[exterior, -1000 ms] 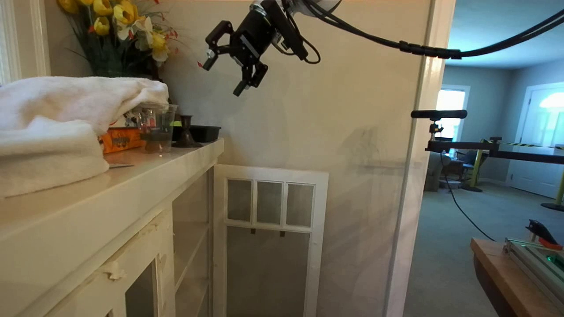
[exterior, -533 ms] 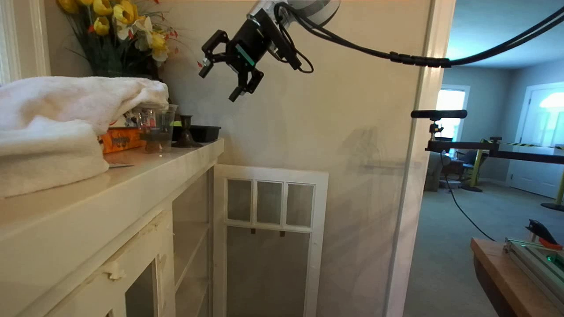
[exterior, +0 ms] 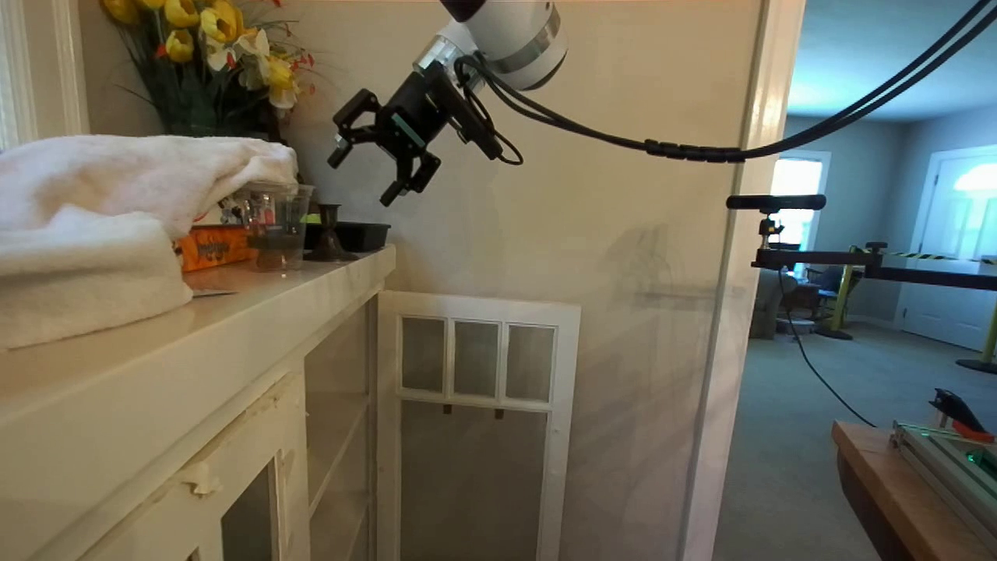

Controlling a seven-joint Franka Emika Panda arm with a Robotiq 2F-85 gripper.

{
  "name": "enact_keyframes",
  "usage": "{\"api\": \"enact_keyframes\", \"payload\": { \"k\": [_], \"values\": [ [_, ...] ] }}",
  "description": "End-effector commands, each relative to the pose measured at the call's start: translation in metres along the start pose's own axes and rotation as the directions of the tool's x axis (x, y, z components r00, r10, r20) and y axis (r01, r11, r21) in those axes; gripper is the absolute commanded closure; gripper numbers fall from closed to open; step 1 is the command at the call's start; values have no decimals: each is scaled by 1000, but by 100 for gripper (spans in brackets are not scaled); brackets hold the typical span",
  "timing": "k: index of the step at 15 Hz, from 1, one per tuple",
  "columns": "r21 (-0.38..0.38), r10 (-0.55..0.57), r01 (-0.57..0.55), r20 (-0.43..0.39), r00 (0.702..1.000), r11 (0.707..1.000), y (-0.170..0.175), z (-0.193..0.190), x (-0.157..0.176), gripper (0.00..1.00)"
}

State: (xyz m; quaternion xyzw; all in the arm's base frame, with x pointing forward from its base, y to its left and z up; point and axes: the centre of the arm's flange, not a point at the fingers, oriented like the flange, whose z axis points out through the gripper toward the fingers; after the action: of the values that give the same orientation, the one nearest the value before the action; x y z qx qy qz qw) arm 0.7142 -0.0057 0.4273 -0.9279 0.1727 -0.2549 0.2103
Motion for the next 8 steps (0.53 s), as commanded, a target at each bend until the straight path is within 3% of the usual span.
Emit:
{"api": "enact_keyframes", "payload": {
  "k": [1, 4, 8],
  "values": [
    [96, -50, 48, 17, 999, 994, -17, 21, 14, 0],
    [142, -84, 77, 44, 996, 987, -35, 37, 13, 0],
    [149, -71, 61, 65, 995, 987, -42, 48, 14, 0]
  ]
}}
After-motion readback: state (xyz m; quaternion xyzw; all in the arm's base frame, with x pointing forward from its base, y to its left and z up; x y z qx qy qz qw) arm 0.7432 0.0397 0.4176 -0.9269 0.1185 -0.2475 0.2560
